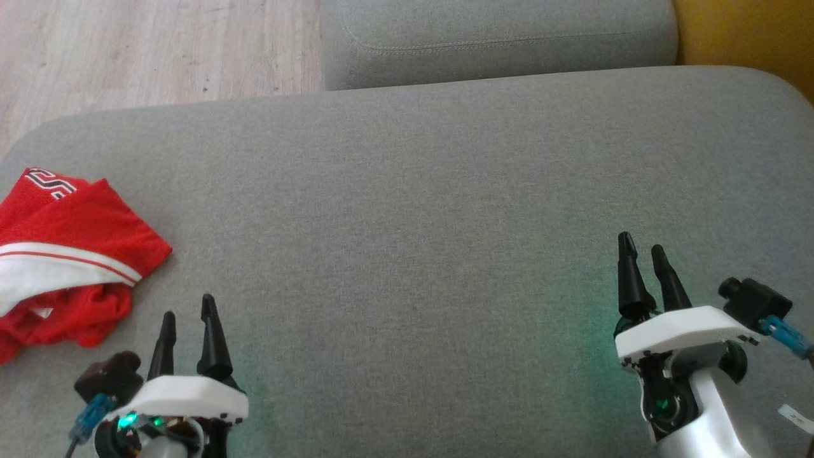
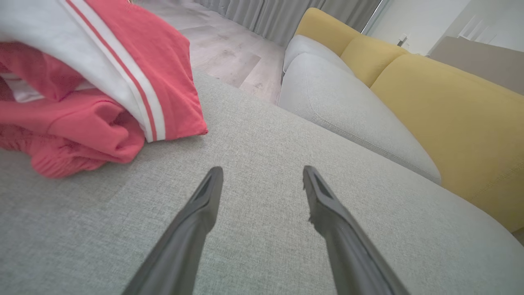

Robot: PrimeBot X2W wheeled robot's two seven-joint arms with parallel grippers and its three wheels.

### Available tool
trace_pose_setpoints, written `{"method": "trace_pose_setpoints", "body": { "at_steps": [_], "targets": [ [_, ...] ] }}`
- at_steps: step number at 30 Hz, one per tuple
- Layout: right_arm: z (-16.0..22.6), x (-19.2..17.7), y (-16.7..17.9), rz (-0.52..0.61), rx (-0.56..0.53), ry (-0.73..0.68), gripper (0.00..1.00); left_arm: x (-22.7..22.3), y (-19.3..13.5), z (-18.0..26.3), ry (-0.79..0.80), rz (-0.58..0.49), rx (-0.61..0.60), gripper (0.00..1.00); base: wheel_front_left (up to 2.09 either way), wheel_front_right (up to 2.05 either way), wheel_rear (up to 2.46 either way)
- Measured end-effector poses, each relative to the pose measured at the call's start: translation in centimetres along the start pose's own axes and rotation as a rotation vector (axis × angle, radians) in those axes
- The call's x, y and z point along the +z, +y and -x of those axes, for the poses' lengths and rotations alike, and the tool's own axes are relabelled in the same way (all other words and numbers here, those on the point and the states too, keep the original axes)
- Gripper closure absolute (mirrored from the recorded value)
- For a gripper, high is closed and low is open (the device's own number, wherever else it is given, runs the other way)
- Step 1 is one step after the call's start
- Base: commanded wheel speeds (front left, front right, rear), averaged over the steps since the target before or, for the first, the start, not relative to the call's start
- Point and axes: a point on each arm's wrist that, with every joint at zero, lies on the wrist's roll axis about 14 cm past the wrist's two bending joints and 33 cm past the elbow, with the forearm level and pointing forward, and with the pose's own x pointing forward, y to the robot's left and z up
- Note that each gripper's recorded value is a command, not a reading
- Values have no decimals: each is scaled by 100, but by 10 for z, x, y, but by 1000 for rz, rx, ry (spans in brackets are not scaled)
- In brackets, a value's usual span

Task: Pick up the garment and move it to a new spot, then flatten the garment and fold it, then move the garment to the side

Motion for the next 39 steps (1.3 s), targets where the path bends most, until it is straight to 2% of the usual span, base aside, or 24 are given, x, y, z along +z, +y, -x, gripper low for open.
{"method": "trace_pose_setpoints", "body": {
  "at_steps": [39],
  "targets": [
    [-5,7,22,454,106,-55,0,9,-14,-1,-89,-483,-54,0,0,0,0]
  ]
}}
